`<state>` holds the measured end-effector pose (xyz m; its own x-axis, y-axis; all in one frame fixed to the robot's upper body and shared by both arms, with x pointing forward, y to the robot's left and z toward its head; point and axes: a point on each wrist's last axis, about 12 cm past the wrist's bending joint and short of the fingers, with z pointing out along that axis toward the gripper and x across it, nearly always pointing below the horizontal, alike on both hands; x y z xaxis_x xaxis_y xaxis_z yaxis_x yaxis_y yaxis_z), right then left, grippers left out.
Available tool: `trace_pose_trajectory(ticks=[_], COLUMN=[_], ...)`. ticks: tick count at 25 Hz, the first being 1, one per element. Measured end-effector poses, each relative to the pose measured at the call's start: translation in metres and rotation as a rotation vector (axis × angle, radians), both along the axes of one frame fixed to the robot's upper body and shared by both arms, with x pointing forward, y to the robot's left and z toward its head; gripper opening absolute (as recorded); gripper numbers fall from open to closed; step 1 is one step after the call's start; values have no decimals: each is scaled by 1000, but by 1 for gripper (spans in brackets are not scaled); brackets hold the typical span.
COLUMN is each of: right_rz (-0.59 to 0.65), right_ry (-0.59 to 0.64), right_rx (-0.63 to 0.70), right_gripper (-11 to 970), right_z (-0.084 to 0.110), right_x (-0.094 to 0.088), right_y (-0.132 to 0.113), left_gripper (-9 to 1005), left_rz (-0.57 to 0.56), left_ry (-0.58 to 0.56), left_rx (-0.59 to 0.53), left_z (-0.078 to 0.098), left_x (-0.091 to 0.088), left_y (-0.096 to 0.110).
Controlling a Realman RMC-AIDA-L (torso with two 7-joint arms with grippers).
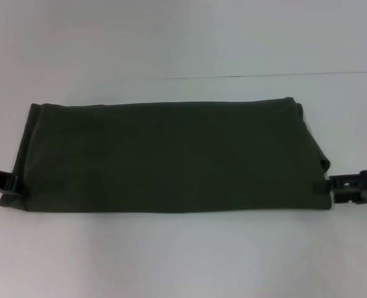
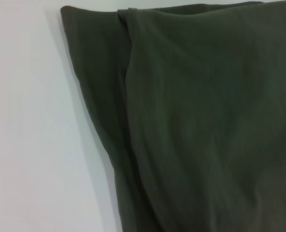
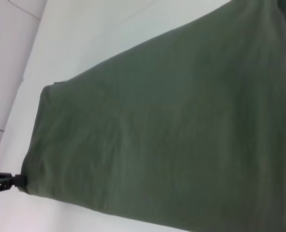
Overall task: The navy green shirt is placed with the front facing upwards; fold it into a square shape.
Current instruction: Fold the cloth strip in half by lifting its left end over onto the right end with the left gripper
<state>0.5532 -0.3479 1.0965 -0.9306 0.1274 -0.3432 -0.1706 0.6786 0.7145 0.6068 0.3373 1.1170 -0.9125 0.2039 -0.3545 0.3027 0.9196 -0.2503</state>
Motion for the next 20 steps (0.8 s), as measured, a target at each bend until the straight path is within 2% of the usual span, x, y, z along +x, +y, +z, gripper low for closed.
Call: trace_pose_trajectory(ticks=[6, 9, 14, 20], right_rz=[-66, -85, -68, -29], right_ry=[83, 126, 161, 158], right_rx=[-148, -202, -296, -319], right_gripper=[855, 855, 855, 854], right_z=[39, 52, 47, 31], right_x=[16, 29, 46, 56], right_y=[-18, -17, 4, 32], left_gripper=[46, 46, 47, 47], left_rz=[-4, -3, -6, -7], left_ry=[2, 0, -3, -6], left_rx=[-2, -2, -2, -1], left_z=[1, 1, 1, 1], left_x=[0, 1, 1, 2], left_y=[-1, -1, -1, -2])
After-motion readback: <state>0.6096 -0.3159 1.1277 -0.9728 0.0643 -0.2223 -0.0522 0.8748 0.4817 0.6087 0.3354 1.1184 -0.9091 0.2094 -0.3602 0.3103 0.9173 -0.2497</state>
